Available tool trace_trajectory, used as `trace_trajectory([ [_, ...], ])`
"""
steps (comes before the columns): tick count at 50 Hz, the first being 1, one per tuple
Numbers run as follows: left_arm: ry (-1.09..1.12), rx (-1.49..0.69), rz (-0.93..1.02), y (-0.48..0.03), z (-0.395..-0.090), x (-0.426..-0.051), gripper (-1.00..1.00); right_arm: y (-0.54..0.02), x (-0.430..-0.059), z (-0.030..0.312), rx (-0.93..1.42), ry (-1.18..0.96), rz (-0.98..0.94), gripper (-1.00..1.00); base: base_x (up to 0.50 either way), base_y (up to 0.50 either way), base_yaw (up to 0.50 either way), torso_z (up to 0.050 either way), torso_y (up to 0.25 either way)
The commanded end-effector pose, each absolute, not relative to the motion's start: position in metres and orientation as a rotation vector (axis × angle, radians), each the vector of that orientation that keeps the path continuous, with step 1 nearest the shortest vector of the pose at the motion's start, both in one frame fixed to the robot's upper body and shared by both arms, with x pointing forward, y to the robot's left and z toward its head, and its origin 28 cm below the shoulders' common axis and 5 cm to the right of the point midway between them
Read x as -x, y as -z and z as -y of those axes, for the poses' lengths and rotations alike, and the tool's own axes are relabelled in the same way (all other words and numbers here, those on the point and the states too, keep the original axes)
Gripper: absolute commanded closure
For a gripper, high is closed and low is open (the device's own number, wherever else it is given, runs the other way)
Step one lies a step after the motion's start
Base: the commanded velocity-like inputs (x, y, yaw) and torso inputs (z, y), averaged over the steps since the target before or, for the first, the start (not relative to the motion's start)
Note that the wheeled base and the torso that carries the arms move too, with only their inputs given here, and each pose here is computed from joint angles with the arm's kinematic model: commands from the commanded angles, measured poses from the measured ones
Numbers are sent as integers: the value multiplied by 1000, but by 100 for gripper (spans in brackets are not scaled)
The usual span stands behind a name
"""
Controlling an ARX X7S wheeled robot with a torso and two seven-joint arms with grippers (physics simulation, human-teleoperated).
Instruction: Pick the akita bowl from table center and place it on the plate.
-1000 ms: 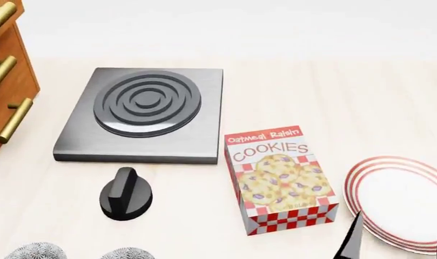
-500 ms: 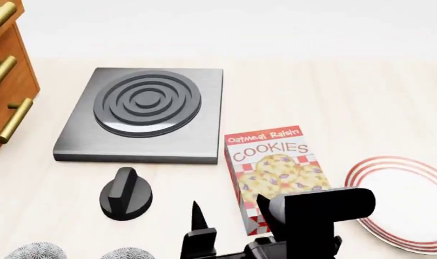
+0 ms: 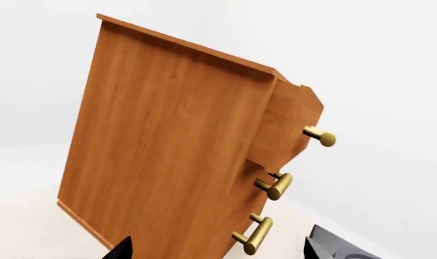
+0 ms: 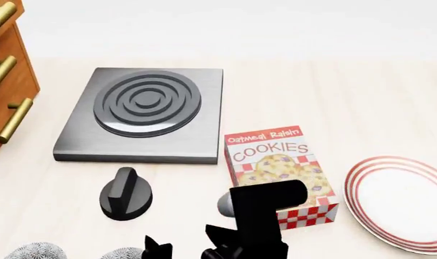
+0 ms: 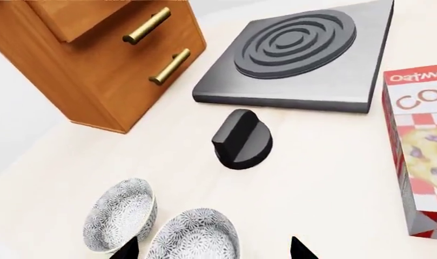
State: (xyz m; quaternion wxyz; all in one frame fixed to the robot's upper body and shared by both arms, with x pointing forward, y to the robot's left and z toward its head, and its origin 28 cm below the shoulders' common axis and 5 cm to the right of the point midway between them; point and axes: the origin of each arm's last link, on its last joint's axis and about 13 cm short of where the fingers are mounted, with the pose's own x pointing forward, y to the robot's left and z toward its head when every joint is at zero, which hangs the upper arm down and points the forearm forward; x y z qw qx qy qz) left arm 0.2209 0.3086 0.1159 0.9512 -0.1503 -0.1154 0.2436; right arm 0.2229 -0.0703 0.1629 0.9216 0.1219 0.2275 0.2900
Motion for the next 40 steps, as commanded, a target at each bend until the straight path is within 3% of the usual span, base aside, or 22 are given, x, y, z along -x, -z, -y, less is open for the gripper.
trace_trajectory([
  [1, -503, 316, 238, -116, -310, -220, -100, -158, -226, 66, -232, -637, -545, -100, 0, 0, 0, 0, 0],
  [40, -487, 329, 249, -121, -308, -215, -100, -156, -256, 73, -203, -592, -619, -100, 0, 0, 0, 0, 0],
])
